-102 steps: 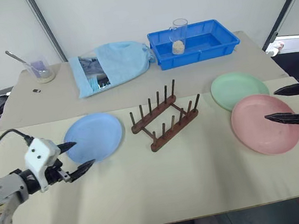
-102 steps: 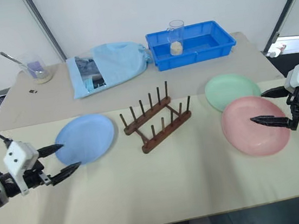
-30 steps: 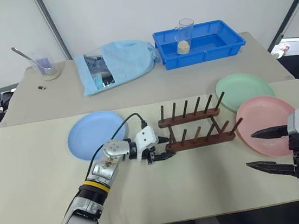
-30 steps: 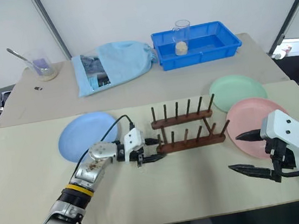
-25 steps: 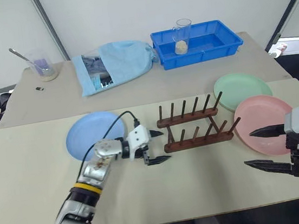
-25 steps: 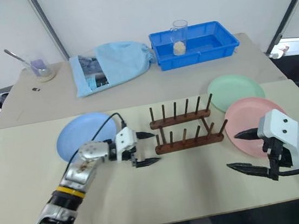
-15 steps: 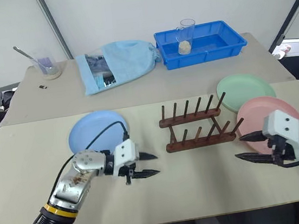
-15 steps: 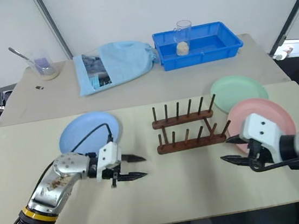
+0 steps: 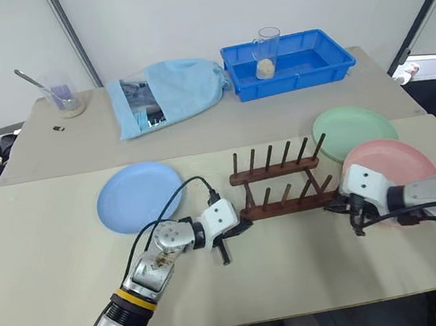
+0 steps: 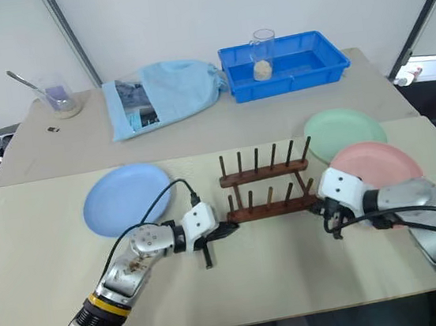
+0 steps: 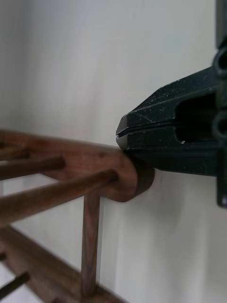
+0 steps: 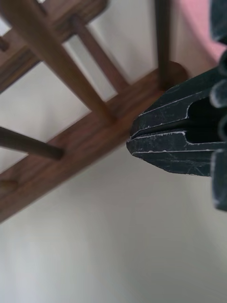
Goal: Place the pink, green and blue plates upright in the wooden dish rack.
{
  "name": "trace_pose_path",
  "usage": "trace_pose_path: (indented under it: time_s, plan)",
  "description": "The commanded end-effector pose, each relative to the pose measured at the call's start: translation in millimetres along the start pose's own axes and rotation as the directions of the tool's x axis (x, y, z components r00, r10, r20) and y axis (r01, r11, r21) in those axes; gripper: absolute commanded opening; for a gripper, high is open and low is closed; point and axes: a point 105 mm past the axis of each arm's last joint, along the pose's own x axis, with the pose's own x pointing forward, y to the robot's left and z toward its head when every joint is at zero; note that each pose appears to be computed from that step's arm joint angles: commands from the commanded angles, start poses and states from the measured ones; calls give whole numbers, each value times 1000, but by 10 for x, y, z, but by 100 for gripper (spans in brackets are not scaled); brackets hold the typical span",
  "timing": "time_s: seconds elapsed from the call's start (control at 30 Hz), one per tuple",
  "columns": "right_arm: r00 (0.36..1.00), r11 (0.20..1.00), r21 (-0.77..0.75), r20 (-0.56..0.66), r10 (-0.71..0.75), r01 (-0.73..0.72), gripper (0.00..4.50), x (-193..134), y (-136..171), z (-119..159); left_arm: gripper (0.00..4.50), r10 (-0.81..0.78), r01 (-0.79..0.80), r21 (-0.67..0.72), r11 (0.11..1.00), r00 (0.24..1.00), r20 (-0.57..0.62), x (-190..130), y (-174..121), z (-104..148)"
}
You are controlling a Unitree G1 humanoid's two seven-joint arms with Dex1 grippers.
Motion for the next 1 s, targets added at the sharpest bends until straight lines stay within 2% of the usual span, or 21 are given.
trace_pose_path:
  time_s: [0.03,0.37,0.57,0.73,0.9,1.0]
  plan:
    - [997,995,-61,33,-72,74,3,8,-183,118,0,89,-88,48,995,996,-14,8,176,3]
    - [991,990,-76,72,-117,122,3,76,-315,188,0,186,-184,88,979,983,-13,66,469,14]
    - [987,986,-84,82,-138,144,3,59,-360,211,0,133,-133,83,988,991,0,34,411,28]
    - [986,991,-76,132,-100,111,3,-75,-291,342,0,29,-30,18,999,998,56,-157,224,106]
    - [981,994,-65,178,-77,89,3,-509,-187,529,0,-20,19,10,1000,993,117,-576,217,306]
    - [980,993,-23,169,-108,113,98,-740,-118,559,87,-74,73,9,997,986,153,-771,231,472]
